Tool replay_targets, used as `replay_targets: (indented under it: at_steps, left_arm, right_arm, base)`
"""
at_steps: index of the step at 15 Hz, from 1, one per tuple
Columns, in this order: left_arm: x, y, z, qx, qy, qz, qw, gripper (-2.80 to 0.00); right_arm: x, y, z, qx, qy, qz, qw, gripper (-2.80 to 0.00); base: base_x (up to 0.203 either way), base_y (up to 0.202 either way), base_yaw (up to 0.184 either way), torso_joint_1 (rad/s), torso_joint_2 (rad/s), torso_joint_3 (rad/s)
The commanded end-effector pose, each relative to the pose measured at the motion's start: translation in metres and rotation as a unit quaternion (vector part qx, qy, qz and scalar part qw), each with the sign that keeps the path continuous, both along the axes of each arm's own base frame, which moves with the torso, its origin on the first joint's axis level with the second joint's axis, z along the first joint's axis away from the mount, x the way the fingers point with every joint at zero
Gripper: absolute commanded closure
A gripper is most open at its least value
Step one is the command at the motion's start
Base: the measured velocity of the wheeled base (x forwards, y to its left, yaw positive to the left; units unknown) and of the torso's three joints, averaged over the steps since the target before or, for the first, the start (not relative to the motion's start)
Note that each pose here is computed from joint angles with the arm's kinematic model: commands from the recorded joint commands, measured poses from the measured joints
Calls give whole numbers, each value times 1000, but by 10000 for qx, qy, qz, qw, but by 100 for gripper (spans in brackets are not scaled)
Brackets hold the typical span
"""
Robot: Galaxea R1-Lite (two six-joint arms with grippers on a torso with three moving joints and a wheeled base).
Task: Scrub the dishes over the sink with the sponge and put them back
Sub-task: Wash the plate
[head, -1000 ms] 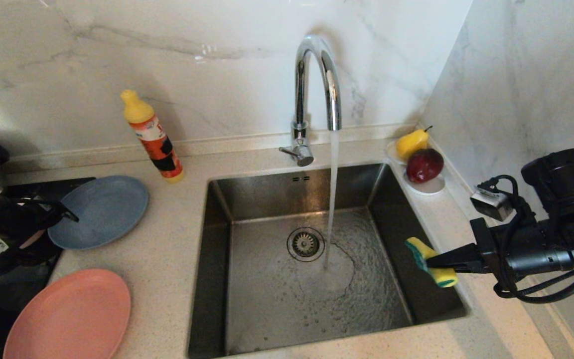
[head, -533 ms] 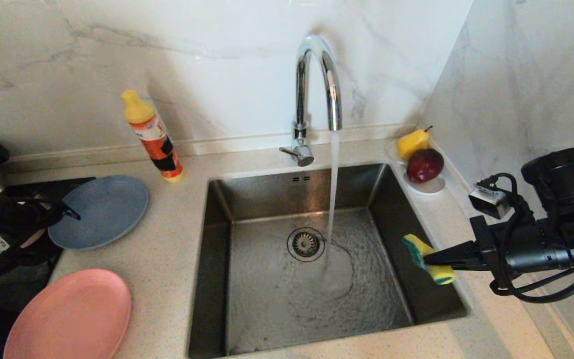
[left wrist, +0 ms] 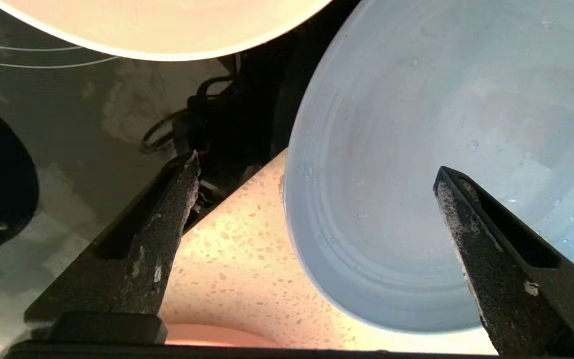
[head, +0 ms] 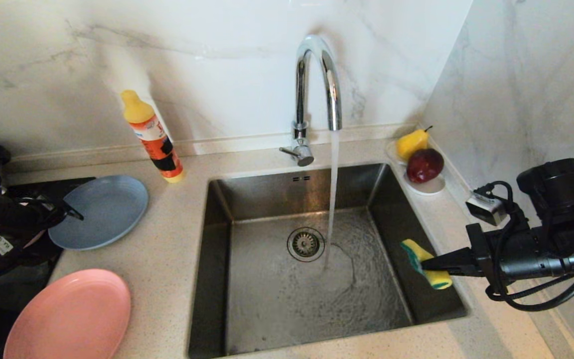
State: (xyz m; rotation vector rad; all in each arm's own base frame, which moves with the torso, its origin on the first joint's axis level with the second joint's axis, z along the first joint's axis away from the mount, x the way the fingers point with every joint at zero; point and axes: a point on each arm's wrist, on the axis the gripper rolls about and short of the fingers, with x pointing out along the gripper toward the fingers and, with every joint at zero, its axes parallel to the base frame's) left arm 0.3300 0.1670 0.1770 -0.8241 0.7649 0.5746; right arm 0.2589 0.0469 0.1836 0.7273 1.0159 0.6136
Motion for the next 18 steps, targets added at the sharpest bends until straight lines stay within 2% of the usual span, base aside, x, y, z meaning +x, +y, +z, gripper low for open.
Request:
replay_targets:
  at_steps: [1,3,6,11,12,18]
  left_arm:
    - [3,1,-7,-113,67,-16,9999,-280]
    - [5,2,-13,-251,72,-86,9996,-280]
    - [8,3,-10,-191,-120,-70,9997,-280]
    - [10,4,-9,-200,-168,-94,9996,-280]
    - [11,5,-11,-205,-145,-89,9996,0]
    - [11,5,-15,-172,-4,-95,9998,0]
  right_arm:
    - [1,1,-4,8,89,13,10000,0]
    - [0,0,-5,2,98,16,10000,0]
    - [1,1,-6,-1,126,16,9999,0]
    - [3,1,-9,-8,182,16,9998,0]
    - [3,1,-10,-10,197,16,9998,0]
    - [5,1,-12,-16,246,15,9997,0]
  base:
    - [0,0,0,0,0,0]
    - [0,0,0,0,0,0]
    - [0,0,0,0,0,0]
    - [0,0,0,0,0,0]
    - [0,0,0,0,0,0]
    - [0,0,0,0,0,0]
